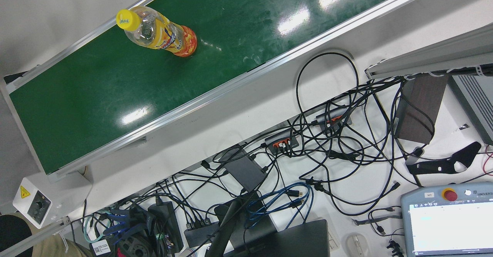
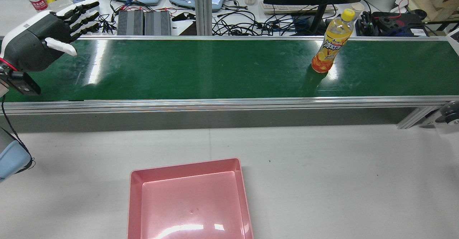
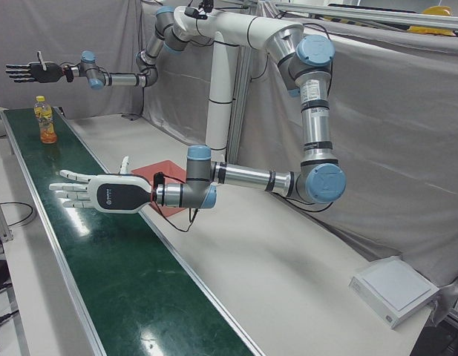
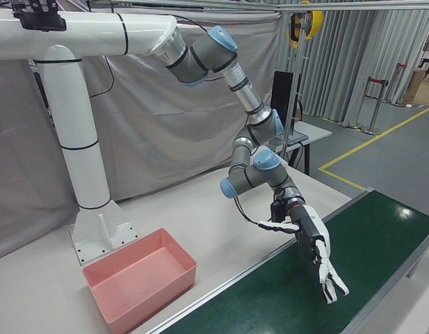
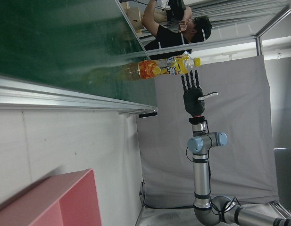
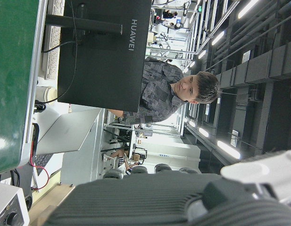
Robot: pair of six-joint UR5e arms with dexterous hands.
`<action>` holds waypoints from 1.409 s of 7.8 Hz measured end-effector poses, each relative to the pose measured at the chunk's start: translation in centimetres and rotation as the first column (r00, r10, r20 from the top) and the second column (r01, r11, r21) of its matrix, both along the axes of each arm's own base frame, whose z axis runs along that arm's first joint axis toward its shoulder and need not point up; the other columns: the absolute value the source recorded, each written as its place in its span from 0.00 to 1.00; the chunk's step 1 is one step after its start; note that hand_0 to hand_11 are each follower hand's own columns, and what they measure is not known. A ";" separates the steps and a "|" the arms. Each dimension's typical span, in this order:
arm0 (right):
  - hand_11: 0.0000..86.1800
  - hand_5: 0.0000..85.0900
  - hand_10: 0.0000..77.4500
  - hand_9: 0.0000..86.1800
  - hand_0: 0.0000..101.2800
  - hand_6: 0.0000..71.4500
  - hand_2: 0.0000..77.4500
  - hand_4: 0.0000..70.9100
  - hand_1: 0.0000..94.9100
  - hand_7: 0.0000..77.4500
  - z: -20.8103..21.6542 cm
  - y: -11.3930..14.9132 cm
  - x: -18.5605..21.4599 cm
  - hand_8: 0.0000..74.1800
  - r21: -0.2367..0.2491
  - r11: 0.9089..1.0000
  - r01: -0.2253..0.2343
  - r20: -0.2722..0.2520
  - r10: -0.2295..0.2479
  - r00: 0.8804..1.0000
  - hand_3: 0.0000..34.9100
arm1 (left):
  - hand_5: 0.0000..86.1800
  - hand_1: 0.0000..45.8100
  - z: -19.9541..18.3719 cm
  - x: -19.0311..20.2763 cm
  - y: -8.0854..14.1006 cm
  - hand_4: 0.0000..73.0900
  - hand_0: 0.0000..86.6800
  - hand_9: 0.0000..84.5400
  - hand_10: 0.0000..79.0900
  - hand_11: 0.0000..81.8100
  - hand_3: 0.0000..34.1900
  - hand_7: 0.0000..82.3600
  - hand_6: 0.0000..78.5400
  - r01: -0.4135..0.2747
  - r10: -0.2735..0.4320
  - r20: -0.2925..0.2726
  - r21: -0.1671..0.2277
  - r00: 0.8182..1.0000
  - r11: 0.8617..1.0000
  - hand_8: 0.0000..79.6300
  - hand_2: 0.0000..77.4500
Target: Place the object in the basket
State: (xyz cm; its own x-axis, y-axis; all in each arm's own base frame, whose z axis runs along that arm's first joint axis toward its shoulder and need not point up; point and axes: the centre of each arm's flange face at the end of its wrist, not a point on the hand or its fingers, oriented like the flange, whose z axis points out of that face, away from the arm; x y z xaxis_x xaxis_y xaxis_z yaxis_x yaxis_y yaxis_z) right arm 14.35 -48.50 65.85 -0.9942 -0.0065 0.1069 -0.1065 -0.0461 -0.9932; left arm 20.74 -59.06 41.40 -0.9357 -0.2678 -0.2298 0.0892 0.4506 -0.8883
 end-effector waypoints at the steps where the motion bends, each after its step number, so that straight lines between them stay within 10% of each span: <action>1: 0.00 0.00 0.00 0.00 0.00 0.00 0.01 0.00 0.00 0.01 0.0 0.0 0.0 0.00 0.000 1.000 0.000 0.000 0.000 1.000 0.00 | 0.16 0.14 0.0 0.0 0.0 0.17 0.60 0.08 0.07 0.11 0.13 0.01 0.01 0.000 0.000 0.000 0.000 1.000 1.000 0.08 0.00; 11: 0.00 0.00 0.00 0.00 0.00 0.00 0.01 0.00 0.00 0.01 0.0 0.0 0.0 0.00 0.000 1.000 0.000 0.000 0.000 1.000 0.00 | 0.16 0.14 -0.3 0.1 0.1 0.17 0.60 0.08 0.07 0.11 0.11 0.01 0.01 -0.003 0.003 -0.001 0.005 1.000 1.000 0.08 0.00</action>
